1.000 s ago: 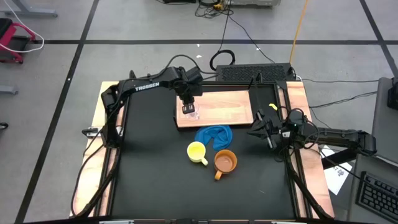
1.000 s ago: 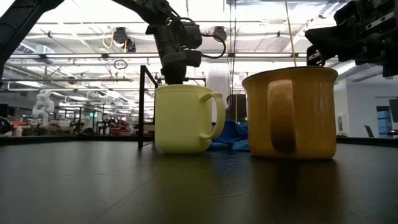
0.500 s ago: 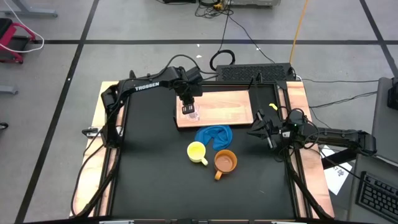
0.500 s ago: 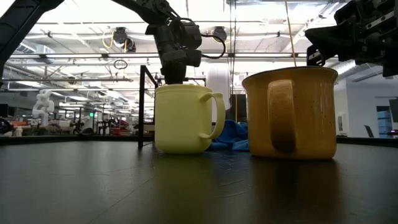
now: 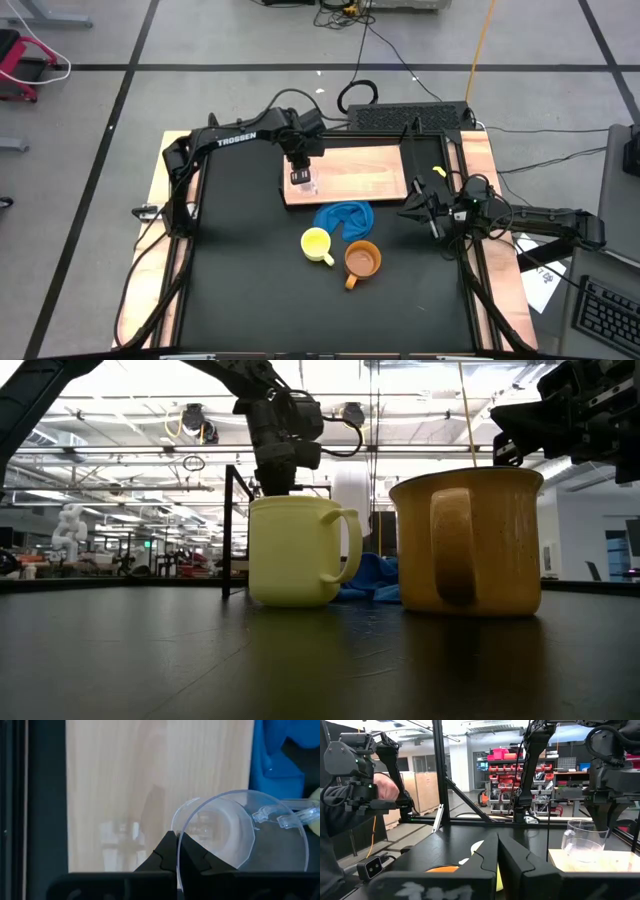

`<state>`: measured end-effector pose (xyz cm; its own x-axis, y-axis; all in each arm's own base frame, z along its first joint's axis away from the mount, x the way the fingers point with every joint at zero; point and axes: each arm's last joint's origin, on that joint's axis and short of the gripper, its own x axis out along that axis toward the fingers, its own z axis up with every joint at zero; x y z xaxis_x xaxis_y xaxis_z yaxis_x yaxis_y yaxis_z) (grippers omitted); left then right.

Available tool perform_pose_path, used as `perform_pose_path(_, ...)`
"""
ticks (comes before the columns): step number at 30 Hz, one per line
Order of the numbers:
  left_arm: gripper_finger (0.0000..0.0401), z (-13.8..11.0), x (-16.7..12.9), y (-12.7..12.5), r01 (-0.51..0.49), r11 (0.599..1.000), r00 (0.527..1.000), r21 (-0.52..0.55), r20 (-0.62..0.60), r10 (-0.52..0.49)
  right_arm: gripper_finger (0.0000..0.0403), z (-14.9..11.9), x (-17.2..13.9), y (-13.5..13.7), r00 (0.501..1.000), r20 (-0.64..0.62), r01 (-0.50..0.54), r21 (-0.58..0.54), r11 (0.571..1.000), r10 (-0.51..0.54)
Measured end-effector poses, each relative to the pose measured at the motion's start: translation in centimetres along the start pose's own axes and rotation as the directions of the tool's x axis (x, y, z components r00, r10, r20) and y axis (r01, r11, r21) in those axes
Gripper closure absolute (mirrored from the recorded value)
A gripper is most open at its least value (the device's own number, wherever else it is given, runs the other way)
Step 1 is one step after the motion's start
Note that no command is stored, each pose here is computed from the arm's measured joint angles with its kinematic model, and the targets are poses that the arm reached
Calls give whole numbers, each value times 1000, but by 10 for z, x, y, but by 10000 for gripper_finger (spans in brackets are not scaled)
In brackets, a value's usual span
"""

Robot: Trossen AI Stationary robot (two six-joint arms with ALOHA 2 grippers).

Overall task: Stack small to large cups/mugs on shelf
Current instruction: Put the transparent mug onto the shelf

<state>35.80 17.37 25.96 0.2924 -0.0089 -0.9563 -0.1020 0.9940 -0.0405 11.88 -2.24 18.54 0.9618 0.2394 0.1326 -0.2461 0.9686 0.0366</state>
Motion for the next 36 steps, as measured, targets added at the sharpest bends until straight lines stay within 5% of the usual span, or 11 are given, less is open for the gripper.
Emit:
perform_pose_path(30,400,-4,17,-2,-30,999,1000,-28,8,30,403,0,0,0,1000,0,0,8,1000,0)
perform_pose_path(36,368,-6,17,-2,-42,999,999,-20,0,42,403,0,0,0,1000,0,0,8,1000,0)
